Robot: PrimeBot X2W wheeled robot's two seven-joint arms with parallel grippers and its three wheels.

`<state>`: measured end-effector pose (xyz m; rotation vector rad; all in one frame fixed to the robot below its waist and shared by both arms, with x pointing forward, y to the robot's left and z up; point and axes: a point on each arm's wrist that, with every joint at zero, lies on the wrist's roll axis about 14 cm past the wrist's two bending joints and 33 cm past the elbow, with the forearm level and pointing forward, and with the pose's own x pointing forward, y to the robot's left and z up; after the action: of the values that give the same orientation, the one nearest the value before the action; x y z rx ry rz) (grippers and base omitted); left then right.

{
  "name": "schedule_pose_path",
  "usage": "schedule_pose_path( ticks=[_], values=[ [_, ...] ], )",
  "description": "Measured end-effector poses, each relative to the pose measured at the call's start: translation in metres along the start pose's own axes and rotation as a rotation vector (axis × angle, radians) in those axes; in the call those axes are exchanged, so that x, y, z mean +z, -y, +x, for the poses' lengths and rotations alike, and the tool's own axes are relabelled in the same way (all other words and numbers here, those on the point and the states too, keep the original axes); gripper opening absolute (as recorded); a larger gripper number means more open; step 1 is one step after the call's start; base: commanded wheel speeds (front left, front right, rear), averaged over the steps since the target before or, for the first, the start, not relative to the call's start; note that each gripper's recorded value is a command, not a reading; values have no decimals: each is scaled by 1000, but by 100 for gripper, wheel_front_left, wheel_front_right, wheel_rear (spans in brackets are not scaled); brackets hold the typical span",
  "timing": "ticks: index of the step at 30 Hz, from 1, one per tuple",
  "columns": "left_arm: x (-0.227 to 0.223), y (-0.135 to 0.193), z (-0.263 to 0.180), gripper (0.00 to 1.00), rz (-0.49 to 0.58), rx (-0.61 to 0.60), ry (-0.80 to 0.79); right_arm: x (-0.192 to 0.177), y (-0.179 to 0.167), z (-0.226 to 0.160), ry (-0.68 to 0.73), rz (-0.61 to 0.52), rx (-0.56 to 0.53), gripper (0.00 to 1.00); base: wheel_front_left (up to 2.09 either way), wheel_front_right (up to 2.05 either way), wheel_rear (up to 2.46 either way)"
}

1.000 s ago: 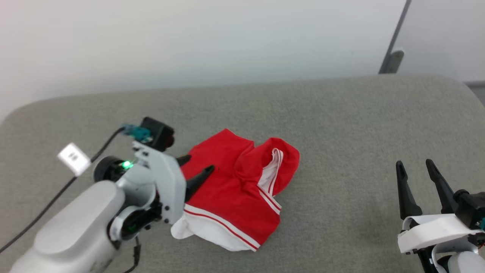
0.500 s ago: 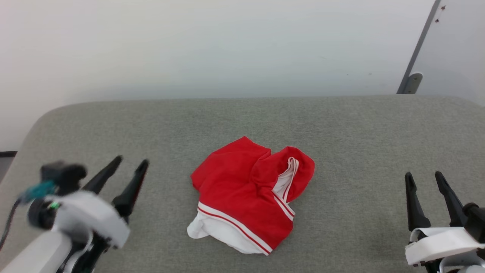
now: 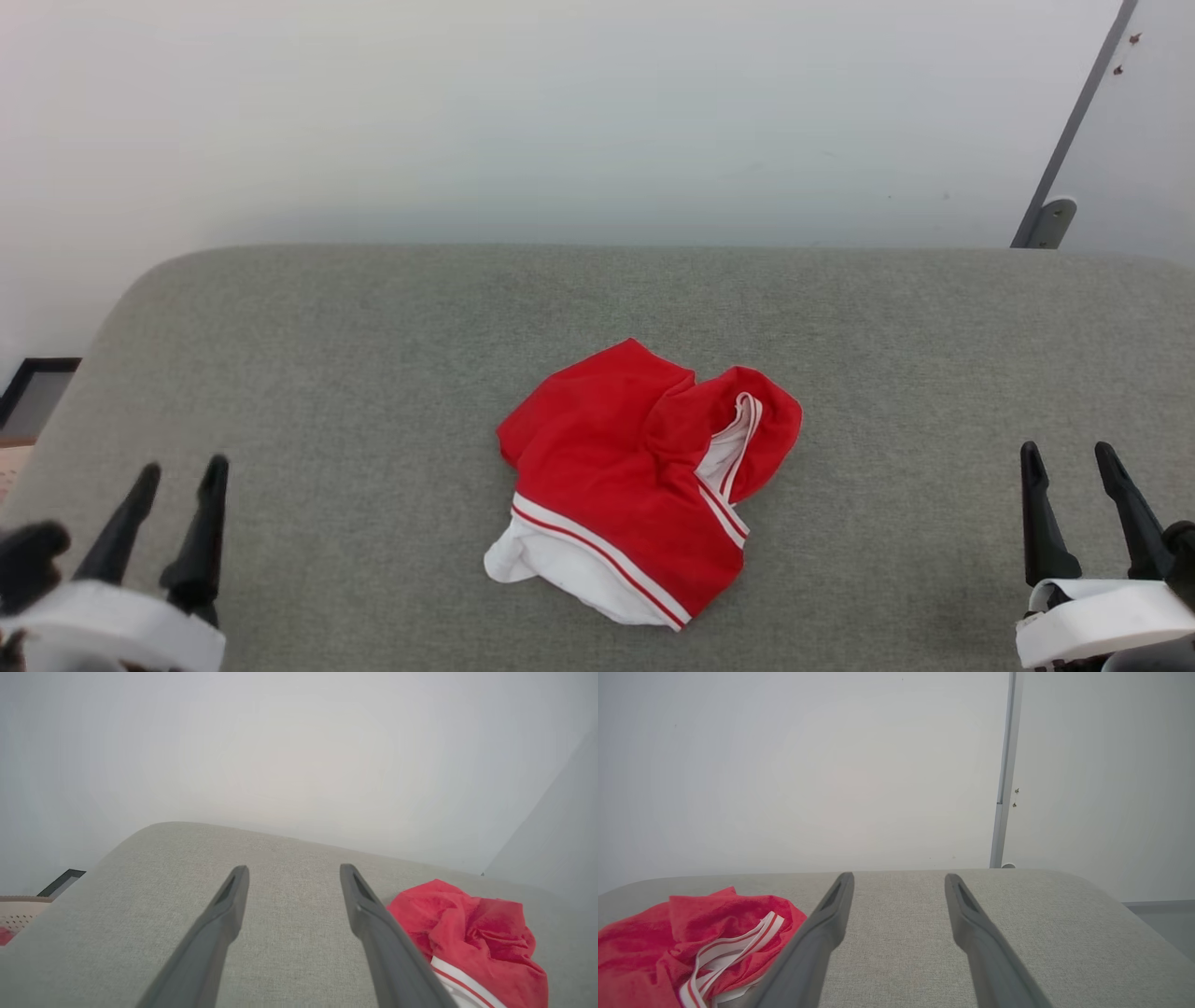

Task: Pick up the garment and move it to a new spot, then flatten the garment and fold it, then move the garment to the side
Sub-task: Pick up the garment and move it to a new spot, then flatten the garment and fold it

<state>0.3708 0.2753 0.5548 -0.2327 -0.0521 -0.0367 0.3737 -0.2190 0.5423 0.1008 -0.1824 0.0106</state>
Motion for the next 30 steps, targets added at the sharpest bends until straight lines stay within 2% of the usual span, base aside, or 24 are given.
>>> schedule_pose_path(
  ticks=[7,18,24,30],
  values=[
    [-9,-10,-23,100,-28,27,11,-2,-2,0,-5,1,7,100,0,0,0],
    [-19,-5,-26,100,-35,-7,-10,0,-6,1,3,-4,17,100,0,0,0],
    [-31,21,-11,100,-32,-113,-130,-1,-4,2,1,-4,9,100,0,0,0],
    [-40,56,13,100,-78,-236,-305,1,-4,6,8,0,7,100,0,0,0]
  ],
)
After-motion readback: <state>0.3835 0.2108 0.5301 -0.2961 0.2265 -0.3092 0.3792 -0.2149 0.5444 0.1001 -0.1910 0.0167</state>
